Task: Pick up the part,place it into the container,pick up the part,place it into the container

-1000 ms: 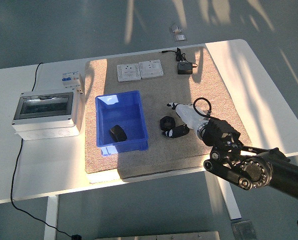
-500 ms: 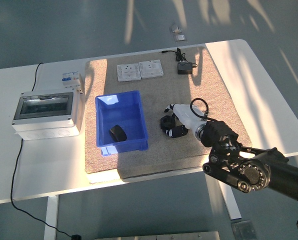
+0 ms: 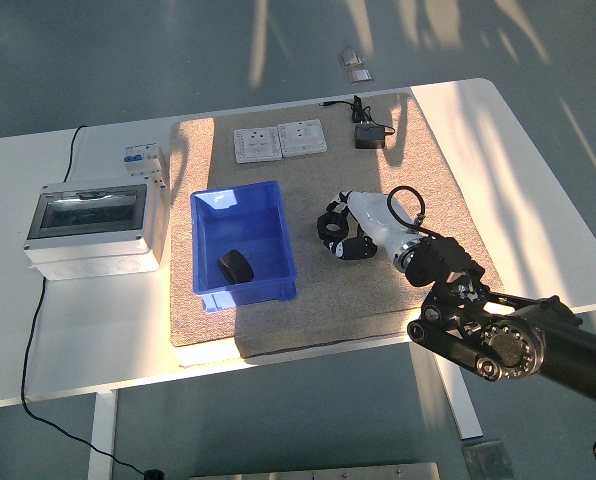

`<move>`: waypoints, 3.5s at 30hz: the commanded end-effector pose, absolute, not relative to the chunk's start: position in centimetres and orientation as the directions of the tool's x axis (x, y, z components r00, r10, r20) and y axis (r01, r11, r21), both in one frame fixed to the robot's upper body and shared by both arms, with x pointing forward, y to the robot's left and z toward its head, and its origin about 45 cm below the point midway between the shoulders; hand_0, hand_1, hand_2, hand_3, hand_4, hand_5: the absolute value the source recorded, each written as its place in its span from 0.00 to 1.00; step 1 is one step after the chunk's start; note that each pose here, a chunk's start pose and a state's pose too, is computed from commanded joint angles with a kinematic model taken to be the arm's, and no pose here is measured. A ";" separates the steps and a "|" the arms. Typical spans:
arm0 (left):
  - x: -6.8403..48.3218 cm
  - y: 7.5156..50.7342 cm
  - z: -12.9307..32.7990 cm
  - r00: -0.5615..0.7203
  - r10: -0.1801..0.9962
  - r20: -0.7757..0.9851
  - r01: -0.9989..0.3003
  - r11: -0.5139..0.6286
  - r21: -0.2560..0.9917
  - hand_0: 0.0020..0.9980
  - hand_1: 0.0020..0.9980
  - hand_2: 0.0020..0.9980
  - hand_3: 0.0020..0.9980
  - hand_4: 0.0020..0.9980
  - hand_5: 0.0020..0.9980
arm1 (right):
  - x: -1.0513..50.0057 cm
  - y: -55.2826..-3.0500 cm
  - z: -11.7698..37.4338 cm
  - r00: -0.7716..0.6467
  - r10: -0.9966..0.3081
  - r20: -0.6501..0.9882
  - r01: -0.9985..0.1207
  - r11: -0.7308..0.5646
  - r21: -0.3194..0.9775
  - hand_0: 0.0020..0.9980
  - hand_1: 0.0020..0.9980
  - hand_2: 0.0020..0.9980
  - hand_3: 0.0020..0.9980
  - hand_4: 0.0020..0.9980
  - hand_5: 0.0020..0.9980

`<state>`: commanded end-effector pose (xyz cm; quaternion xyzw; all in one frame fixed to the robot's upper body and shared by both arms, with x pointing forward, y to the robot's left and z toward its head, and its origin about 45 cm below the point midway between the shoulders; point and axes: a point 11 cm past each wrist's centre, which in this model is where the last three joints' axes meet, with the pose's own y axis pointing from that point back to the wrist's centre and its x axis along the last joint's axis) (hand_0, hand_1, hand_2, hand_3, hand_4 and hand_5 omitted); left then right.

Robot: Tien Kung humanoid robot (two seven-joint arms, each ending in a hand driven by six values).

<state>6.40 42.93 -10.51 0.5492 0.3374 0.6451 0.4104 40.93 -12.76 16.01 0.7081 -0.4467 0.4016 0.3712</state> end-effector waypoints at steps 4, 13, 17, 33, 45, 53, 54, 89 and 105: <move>6.4 43.0 -10.5 -0.060 0.900 0.433 -0.158 -0.437 0.886 0.68 0.66 0.66 0.74 0.77 0.83 | 41.1 -11.6 18.5 0.218 -0.414 0.884 -0.925 -0.376 0.052 0.74 0.33 0.39 0.54 0.33 0.00; 6.6 43.1 -10.4 -0.062 0.898 0.436 -0.162 -0.440 0.883 0.68 0.66 0.66 0.74 0.77 0.82 | 38.5 -5.2 21.2 0.283 -0.351 0.893 -0.748 -0.663 -0.023 0.73 0.33 0.39 0.54 0.33 0.00; 6.8 43.2 -10.4 -0.064 0.897 0.437 -0.165 -0.441 0.882 0.68 0.66 0.66 0.74 0.77 0.83 | 38.2 -4.6 20.4 0.311 -0.296 0.903 -0.723 -0.690 0.023 0.74 0.38 0.44 0.55 0.34 0.00; 6.7 43.3 -10.3 -0.067 0.896 0.439 -0.165 -0.444 0.881 0.68 0.66 0.66 0.74 0.77 0.83 | 37.7 -3.9 19.0 0.364 -0.128 0.923 -0.663 -0.731 0.160 1.00 0.91 0.88 0.80 0.42 0.00; 6.6 43.2 -10.4 -0.068 0.896 0.439 -0.164 -0.445 0.881 0.68 0.66 0.66 0.73 0.77 0.82 | 38.3 -6.2 19.5 0.354 -0.326 0.877 -0.722 -0.691 0.035 1.00 0.86 0.84 0.77 0.44 0.00; 5.9 42.6 -10.7 -0.081 0.900 0.429 -0.157 -0.436 0.886 0.68 0.66 0.66 0.73 0.77 0.82 | 38.7 -13.6 20.9 0.226 -0.696 0.682 -0.864 -0.466 -0.189 0.92 0.80 0.80 0.71 0.50 0.00; 5.9 42.6 -10.7 -0.081 0.900 0.428 -0.158 -0.436 0.886 0.68 0.66 0.66 0.73 0.77 0.82 | 38.7 -14.6 21.0 0.206 -0.725 0.657 -0.876 -0.436 -0.207 0.92 0.80 0.80 0.71 0.50 0.00; 5.2 42.0 -11.0 -0.089 0.917 0.390 -0.156 -0.399 0.903 0.68 0.66 0.66 0.74 0.77 0.82 | 33.5 -31.5 17.5 -0.263 -0.963 0.053 -0.949 0.248 -0.197 0.72 0.50 0.66 0.65 0.58 0.19; 5.3 41.9 -11.0 -0.089 0.914 0.395 -0.160 -0.404 0.901 0.68 0.67 0.67 0.74 0.78 0.84 | 33.4 -31.9 17.6 -0.276 -0.958 0.073 -0.944 0.256 -0.209 0.71 0.49 0.66 0.65 0.58 0.23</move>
